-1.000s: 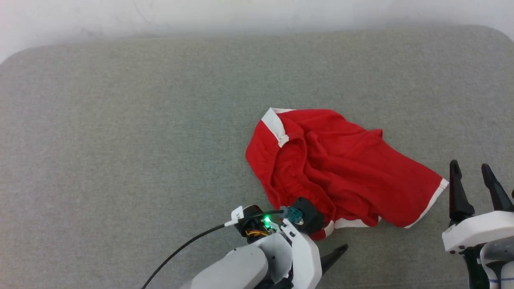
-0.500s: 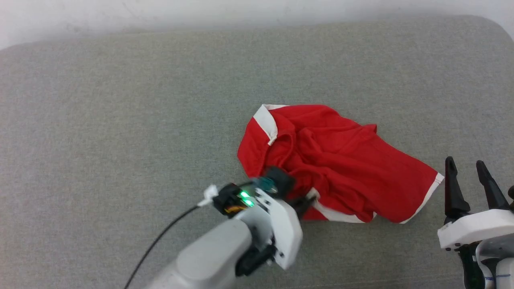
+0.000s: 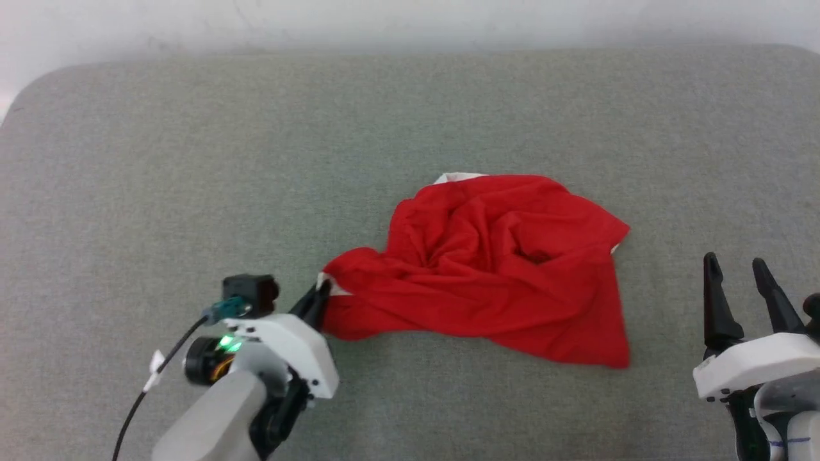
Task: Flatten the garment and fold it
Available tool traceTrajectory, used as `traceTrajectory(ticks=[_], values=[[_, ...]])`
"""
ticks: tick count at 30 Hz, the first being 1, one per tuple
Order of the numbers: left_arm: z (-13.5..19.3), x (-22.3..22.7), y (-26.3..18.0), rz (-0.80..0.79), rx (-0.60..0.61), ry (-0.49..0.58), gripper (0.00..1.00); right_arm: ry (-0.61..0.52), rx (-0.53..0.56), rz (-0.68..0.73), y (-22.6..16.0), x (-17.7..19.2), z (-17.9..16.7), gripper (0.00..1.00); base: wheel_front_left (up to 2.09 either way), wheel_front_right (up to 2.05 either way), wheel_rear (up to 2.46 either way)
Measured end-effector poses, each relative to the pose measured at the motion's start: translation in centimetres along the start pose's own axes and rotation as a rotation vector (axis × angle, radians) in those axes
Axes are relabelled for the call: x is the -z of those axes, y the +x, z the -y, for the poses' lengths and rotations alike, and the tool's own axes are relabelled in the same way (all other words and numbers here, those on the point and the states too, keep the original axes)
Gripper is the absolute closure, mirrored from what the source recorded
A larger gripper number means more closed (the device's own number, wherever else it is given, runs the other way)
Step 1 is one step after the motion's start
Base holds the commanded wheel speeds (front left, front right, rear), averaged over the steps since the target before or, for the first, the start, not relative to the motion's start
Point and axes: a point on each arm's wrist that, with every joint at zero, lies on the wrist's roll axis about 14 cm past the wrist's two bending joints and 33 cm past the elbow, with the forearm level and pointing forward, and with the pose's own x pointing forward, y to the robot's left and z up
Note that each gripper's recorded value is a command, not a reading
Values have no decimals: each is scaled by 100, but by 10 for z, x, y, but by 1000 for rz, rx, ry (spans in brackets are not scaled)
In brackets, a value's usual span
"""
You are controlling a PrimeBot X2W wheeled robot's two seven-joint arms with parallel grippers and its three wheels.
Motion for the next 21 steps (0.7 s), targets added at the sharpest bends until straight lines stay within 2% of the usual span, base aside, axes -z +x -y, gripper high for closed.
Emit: traceTrajectory(ticks=[3,4,5,6,14,21], values=[[-23,1,-12,18,-80,-32,100,-2,-26,-29,1,4,-9,0,0,0,0],[-29,0,-15,29,-103,-43,61,-3,-39,-42,1,6,-13,0,0,0,0],[-34,-1,-19,40,-120,-51,5,-5,-56,-59,0,9,-19,0,0,0,0],[-36,-1,-23,49,-128,-61,0,-8,-71,-76,-1,13,-24,0,0,0,0],[-43,-17,-47,179,-160,-135,0,-67,-203,-187,-11,34,-67,0,0,0,0],[-53,-96,-62,457,-212,-39,0,-101,-274,-341,0,65,-93,0,0,0,0]])
